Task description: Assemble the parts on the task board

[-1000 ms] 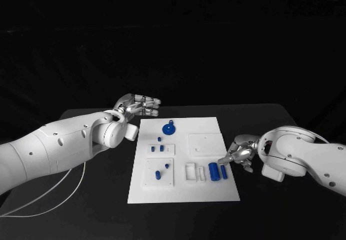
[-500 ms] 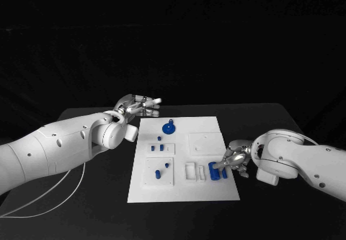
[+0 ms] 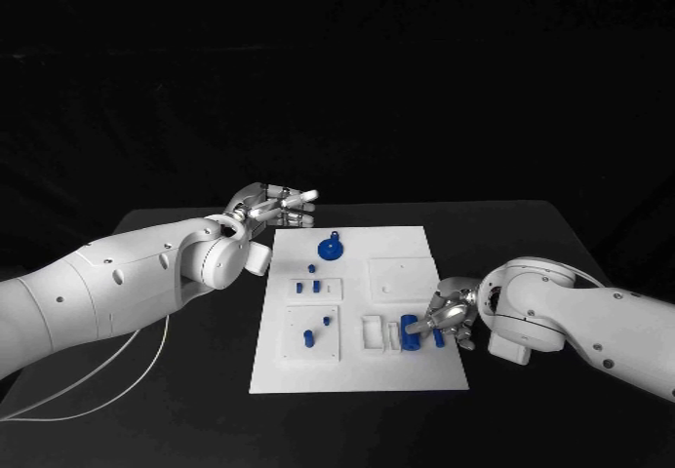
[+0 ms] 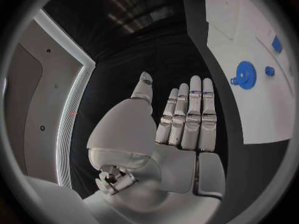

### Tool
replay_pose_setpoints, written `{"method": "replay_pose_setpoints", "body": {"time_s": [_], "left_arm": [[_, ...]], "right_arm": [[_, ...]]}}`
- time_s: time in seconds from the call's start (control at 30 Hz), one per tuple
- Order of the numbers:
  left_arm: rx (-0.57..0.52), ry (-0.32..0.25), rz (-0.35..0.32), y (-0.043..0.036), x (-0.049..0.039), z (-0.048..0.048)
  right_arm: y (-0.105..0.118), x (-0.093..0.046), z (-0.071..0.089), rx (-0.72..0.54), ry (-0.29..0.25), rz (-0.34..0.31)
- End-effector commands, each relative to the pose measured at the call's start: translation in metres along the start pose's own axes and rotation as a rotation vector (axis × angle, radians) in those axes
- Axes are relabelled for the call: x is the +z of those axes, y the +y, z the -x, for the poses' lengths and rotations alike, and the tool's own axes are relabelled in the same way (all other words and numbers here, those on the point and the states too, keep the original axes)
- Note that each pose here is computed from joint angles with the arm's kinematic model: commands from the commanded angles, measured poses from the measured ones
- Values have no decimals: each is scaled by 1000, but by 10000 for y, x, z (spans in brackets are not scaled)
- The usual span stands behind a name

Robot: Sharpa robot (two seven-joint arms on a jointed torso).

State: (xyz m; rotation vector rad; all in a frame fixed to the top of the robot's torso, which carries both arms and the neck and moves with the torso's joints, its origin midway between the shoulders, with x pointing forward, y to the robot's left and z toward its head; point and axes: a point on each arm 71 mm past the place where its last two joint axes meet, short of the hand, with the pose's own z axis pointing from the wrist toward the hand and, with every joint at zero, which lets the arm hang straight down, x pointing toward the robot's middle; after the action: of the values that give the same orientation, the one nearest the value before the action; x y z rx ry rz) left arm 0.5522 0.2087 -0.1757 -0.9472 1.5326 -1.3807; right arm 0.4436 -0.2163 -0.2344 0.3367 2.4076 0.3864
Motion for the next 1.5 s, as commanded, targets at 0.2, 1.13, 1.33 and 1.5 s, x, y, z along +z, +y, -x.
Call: {"method": "replay_pose_setpoints", "body": {"time_s": [0.2, 1.13, 1.33, 1.5], "left_arm": [[-20, 27, -13, -14, 7, -46], [-33, 48, -6, -12, 20, -76], [-34, 48, -6, -11, 20, -75], [-33, 46, -5, -10, 19, -67]], "right_arm": [[14, 84, -74, -46, -29, -59], [73, 213, -297, -85, -7, -54], [74, 204, -280, -77, -32, -34], [80, 165, -258, -53, -47, -16]]}}
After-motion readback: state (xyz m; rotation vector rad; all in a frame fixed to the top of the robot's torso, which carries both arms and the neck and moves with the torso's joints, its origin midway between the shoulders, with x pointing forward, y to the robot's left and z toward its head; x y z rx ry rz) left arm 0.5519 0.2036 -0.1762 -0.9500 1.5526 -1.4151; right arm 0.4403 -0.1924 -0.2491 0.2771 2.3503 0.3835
